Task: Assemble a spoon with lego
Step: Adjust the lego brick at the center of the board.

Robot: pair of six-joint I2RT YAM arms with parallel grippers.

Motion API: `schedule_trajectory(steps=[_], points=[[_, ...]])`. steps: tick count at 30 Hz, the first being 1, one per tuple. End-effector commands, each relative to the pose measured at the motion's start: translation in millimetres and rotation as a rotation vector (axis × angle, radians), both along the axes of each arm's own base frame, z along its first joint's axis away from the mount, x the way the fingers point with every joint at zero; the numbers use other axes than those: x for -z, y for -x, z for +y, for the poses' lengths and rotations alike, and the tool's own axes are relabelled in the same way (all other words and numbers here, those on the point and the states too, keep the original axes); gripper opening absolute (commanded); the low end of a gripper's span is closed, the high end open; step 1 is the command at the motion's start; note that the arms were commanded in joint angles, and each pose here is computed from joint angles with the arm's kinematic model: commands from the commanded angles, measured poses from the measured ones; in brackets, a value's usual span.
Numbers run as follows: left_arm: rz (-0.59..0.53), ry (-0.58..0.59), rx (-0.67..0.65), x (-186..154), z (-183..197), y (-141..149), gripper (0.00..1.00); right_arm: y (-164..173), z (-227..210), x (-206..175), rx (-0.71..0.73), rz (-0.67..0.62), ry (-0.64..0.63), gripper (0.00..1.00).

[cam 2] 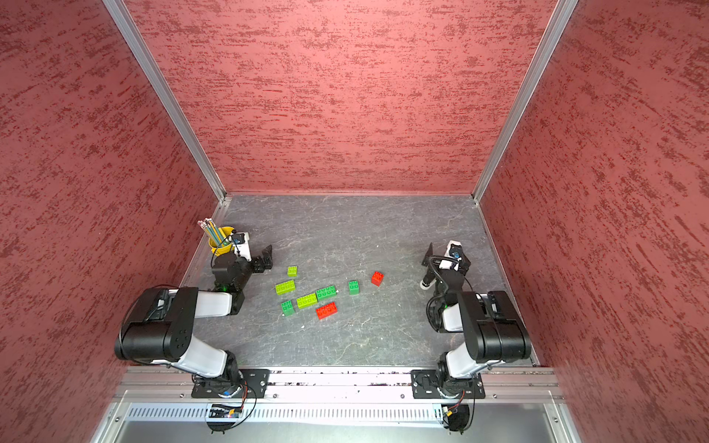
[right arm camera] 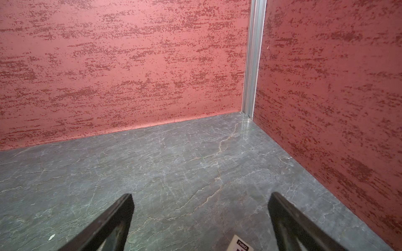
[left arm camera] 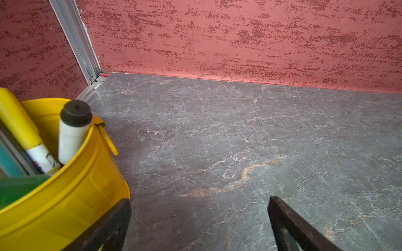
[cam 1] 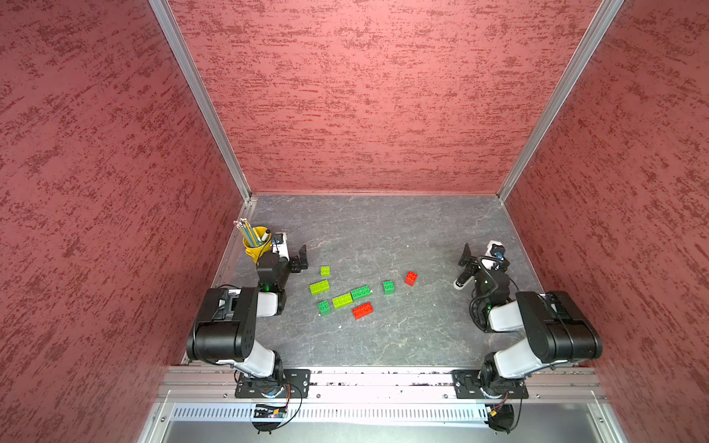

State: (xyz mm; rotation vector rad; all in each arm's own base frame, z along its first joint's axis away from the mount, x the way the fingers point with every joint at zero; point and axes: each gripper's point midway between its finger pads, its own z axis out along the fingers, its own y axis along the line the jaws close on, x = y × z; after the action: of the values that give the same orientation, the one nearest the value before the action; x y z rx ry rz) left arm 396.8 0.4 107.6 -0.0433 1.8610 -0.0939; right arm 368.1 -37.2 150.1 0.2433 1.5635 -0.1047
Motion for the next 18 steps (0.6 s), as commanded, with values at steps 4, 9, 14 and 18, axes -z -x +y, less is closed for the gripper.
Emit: schedule_trajectory(steps=[4, 9, 14, 18], points=[[-0.019, 0.009, 0.012, -75.0, -8.8, 7.6, 1.00, -0.1, 14.8, -56.8, -0.085, -0.029, 0.038, 0.99], [0.040, 0.097, 0.136, -113.6, -34.2, 26.4, 1.00, -5.4, 43.7, -79.6, -0.209, 0.076, 0.080, 0.99], [0.124, 0.135, 0.351, -113.0, -85.5, 49.5, 1.00, -7.9, 89.1, -52.0, -0.429, 0.341, 0.175, 0.99], [0.110, 0.079, 0.549, -105.9, -135.5, 71.8, 1.00, 12.6, 127.5, -33.0, -0.640, 0.477, 0.236, 0.99]])
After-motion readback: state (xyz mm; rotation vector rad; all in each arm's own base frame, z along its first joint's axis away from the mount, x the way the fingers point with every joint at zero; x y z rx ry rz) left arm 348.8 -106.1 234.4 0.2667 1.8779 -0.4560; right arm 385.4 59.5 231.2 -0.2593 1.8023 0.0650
